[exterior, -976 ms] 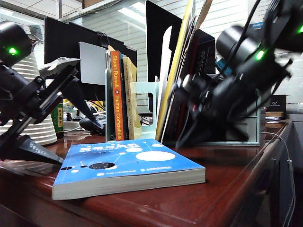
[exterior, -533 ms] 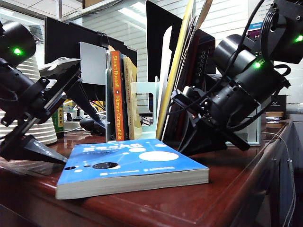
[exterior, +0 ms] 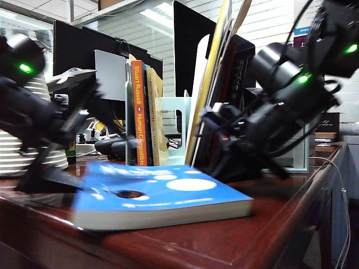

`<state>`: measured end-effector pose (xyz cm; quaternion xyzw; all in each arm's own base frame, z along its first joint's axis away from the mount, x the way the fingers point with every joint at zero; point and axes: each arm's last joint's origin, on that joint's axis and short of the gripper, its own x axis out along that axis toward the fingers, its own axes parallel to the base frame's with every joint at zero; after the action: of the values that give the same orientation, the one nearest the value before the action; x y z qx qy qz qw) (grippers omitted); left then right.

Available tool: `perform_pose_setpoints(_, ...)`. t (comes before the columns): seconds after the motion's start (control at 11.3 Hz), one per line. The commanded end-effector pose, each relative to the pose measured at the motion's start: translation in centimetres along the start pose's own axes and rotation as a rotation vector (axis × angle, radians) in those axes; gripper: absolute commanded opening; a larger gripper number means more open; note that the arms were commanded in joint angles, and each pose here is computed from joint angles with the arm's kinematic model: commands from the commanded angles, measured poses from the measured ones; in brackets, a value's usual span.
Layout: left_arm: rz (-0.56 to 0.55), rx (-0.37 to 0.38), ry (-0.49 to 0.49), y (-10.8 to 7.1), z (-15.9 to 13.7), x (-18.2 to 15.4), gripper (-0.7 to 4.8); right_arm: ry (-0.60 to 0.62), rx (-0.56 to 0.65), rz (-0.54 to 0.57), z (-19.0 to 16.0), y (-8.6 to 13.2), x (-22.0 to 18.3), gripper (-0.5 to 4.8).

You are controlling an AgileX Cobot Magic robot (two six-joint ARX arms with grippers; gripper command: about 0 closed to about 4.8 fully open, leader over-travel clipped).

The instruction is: Pick up the blue book and put it on the bookshelf.

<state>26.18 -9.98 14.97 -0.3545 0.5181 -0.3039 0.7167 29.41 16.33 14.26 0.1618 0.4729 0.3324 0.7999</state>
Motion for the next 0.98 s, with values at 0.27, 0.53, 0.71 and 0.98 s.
perform_pose_setpoints(0.27,-0.115,0.045,0.047,-0.59,-0.02,0.14,4.79,0.036,-0.004,0.056,-0.35,0.41,0.32,-0.08)
perform_pose_setpoints(0.53,-0.112,0.021,0.045,-0.58,-0.01,0.14,2.5,0.033,-0.008,0.063,-0.3,0.45,0.31,-0.08)
perform_pose_setpoints(0.71,-0.117,0.023,0.049,-0.61,-0.01,0.12,-0.06,0.034,-0.011,0.083,-0.25,0.58,0.23,-0.08)
perform_pose_setpoints(0.98,-0.144,0.054,0.036,-1.34,0.26,-0.25,-0.05,0.013,-0.024,0.092,0.21,1.07,-0.31,-0.08)
